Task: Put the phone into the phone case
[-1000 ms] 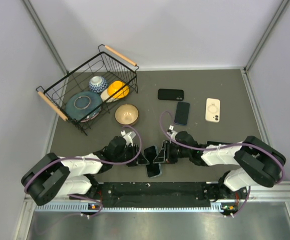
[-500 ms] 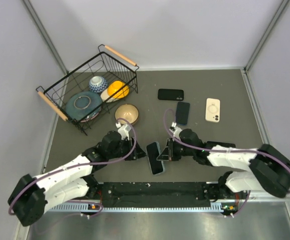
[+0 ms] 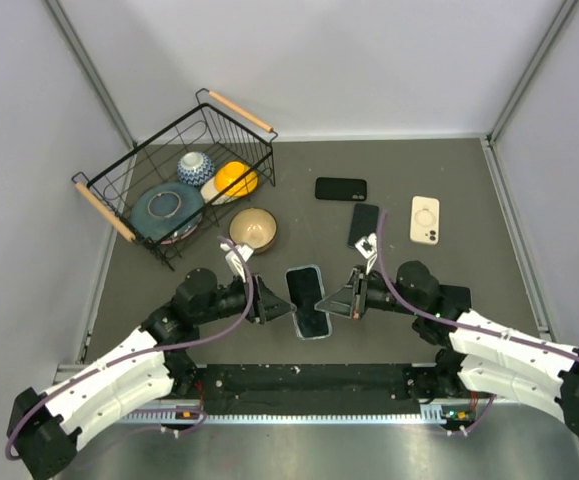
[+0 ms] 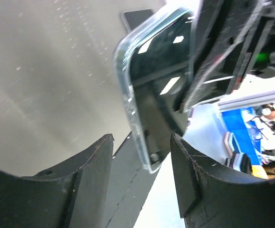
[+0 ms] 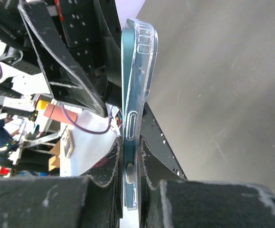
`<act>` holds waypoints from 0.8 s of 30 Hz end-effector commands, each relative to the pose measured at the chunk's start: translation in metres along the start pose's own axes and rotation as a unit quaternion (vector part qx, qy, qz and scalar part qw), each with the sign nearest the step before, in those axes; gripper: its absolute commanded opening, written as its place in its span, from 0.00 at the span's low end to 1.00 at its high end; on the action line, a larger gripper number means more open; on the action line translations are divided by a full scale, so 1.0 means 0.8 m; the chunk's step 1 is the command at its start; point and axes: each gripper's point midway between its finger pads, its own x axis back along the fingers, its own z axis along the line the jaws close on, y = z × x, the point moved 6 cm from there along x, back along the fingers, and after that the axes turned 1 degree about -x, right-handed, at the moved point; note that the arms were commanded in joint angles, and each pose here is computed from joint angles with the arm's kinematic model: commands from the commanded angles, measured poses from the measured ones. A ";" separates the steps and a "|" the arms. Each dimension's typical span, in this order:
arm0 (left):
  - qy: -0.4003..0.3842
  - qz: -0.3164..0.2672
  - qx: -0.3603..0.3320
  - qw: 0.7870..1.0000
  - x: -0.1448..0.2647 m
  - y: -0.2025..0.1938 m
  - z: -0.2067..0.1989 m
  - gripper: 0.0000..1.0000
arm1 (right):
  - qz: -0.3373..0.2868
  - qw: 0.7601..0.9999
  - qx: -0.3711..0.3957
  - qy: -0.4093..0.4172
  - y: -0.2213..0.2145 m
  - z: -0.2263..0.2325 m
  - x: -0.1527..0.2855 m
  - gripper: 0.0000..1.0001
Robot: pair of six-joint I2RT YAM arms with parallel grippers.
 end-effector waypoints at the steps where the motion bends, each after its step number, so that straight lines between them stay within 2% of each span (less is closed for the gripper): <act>1: -0.112 -0.042 -0.031 0.992 0.004 0.012 -0.032 0.57 | -0.032 0.993 0.014 0.110 0.014 0.038 0.006 0.00; 11: -0.139 -0.023 0.012 0.990 -0.012 0.000 -0.024 0.56 | -0.041 0.983 0.003 0.178 0.007 0.045 0.009 0.00; 14: -0.149 -0.028 0.020 0.988 -0.013 -0.002 -0.023 0.55 | -0.034 0.984 -0.005 0.172 0.002 0.039 0.007 0.00; 17: -0.169 -0.042 0.026 0.984 -0.009 -0.003 -0.026 0.41 | -0.023 0.985 -0.009 0.169 -0.002 0.036 0.006 0.04; 18: -0.168 -0.044 0.028 0.984 -0.009 -0.003 -0.025 0.26 | -0.018 0.987 -0.015 0.160 -0.005 0.032 0.006 0.07; 21: -0.167 -0.048 0.032 0.984 -0.008 -0.002 -0.025 0.07 | -0.014 0.990 -0.005 0.141 -0.007 0.026 0.005 0.22; 22: -0.168 -0.052 0.032 0.984 -0.008 -0.001 -0.026 0.00 | -0.005 0.992 -0.011 0.123 -0.011 0.019 0.004 0.30; 24: -0.175 -0.064 0.031 0.982 -0.005 0.002 -0.029 0.00 | -0.004 0.993 0.003 0.115 -0.014 0.014 0.005 0.36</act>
